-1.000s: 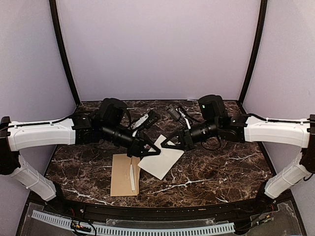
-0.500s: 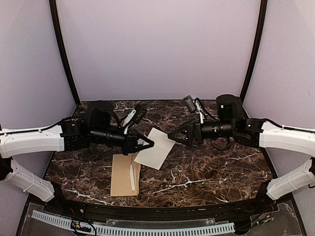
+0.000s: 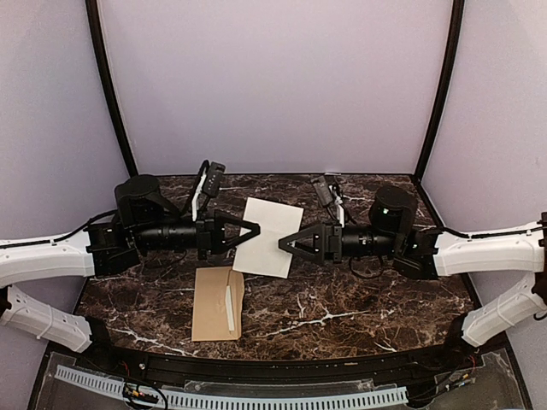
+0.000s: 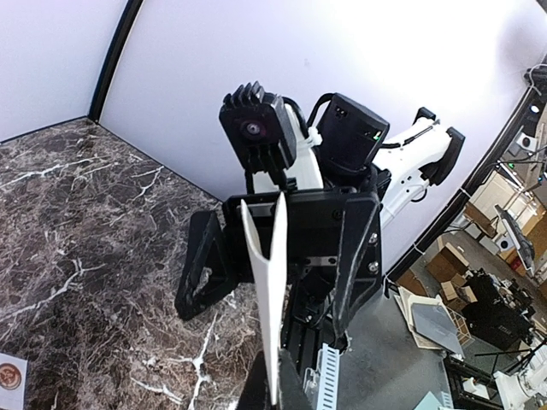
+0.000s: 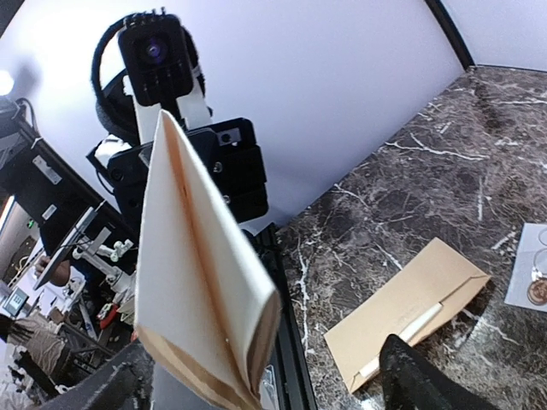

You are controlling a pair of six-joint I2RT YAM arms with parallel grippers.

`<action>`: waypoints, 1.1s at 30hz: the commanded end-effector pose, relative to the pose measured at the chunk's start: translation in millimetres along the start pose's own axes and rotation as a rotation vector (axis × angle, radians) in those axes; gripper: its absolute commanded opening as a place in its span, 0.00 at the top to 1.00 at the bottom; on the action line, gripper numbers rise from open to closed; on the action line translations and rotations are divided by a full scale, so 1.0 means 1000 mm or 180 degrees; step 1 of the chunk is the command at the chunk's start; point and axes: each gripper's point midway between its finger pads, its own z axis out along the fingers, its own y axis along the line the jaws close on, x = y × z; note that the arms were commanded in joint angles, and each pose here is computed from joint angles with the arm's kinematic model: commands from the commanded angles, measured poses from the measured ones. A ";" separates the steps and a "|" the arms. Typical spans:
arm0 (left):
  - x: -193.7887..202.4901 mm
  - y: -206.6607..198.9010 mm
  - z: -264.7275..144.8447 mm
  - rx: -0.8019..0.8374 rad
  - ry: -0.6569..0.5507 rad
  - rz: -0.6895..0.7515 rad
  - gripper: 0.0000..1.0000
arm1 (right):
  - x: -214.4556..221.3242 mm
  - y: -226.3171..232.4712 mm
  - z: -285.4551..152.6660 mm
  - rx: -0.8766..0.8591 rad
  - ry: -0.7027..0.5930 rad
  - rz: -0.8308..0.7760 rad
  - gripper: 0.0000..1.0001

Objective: Place the letter into the envelope and seal it

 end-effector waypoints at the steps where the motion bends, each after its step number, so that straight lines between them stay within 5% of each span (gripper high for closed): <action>1: -0.011 -0.024 -0.004 0.0367 -0.0138 0.0016 1.00 | -0.022 0.040 0.011 -0.0527 -0.0214 -0.0148 0.22; 13: -0.010 -0.024 -0.009 0.0340 -0.0158 0.0005 1.00 | -0.030 0.051 0.012 -0.0737 -0.0392 -0.0123 1.00; 16: -0.005 -0.016 -0.008 0.0180 -0.0088 -0.0041 0.88 | -0.031 0.044 0.011 -0.0558 -0.0409 -0.0105 1.00; 19: -0.002 0.009 -0.011 -0.0268 -0.0062 -0.0105 0.52 | -0.032 0.023 0.008 -0.0110 -0.0388 -0.0072 1.00; 22: 0.018 0.040 -0.024 -0.0712 0.0107 -0.0340 0.31 | -0.033 -0.001 0.002 0.0396 -0.0330 -0.0001 1.00; 27: 0.070 0.113 -0.066 -0.1464 0.0290 -0.1098 0.25 | -0.013 -0.043 0.006 0.1011 -0.0011 0.0264 1.00; 33: 0.135 0.166 -0.119 -0.2263 0.0398 -0.1836 0.24 | 0.015 -0.058 0.036 0.1105 0.0425 0.0469 1.00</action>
